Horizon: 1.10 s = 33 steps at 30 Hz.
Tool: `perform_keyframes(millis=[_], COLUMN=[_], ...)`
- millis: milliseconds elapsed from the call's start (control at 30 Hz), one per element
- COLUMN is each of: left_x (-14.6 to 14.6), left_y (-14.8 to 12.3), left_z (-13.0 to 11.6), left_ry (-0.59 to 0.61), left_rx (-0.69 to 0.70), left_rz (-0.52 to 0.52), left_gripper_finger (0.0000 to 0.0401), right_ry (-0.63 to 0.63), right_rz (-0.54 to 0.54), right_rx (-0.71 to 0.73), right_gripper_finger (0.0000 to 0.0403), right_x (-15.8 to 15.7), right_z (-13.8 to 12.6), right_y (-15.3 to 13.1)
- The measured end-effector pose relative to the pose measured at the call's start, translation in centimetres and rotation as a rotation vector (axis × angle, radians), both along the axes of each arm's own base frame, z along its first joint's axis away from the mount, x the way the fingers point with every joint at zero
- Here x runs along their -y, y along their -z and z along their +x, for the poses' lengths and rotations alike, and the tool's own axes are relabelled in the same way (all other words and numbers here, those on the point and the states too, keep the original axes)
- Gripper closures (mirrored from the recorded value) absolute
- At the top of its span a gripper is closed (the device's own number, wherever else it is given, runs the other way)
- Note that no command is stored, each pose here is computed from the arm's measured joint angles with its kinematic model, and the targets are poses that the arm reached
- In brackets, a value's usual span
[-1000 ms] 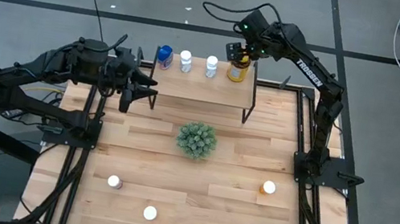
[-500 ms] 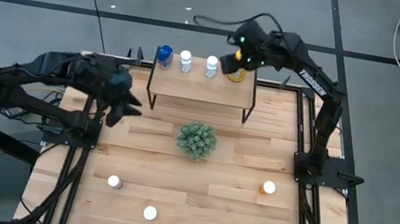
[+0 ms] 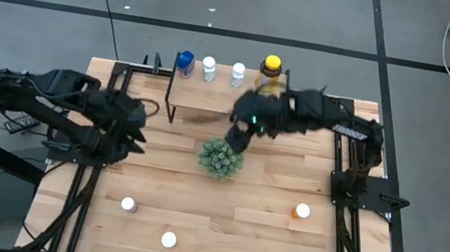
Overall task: Pick and place medicine bottles onto shelf by color
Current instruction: Put the pink medicine bottle on the shelf
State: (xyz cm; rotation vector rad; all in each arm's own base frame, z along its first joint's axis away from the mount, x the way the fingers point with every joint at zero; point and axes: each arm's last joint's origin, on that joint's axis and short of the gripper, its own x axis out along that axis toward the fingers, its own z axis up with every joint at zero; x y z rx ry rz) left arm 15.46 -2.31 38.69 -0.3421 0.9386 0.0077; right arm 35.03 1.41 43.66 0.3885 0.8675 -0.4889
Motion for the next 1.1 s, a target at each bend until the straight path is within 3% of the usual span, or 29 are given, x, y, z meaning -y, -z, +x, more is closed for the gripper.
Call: perform_keyframes(millis=[200,500,633,833,967,1100], left_x=[3.4,9.6,11.4,12.5,12.3,12.4], left_y=[1.7,6.3,7.6,11.8,14.4,14.6], left_z=[2.2,5.2,5.7,5.3,3.9,4.0], left_ry=[0.119,0.228,0.292,0.350,0.358,0.327], left_rx=[-0.119,-0.393,-0.449,-0.522,-0.624,-0.586], left_rz=[0.003,0.069,0.078,-0.041,-0.004,0.034], left_gripper_finger=[0.0209,0.0092,0.0062,0.0064,0.0070,0.0069], right_ry=[-0.099,-0.081,-0.056,0.027,0.102,0.104], right_rz=[0.013,-0.026,-0.010,-0.046,-0.031,-0.030], right_rx=[0.003,0.063,0.062,0.176,0.253,0.258], right_gripper_finger=[0.0089,0.0089,0.0089,0.0089,0.0089,0.0089], right_x=[-6.5,-14.2,-17.0,-19.5,-20.1,-20.2], right_z=[-0.6,-3.7,-5.9,-8.1,-8.6,-8.7], right_y=[0.5,0.7,1.0,0.8,0.7,0.6])
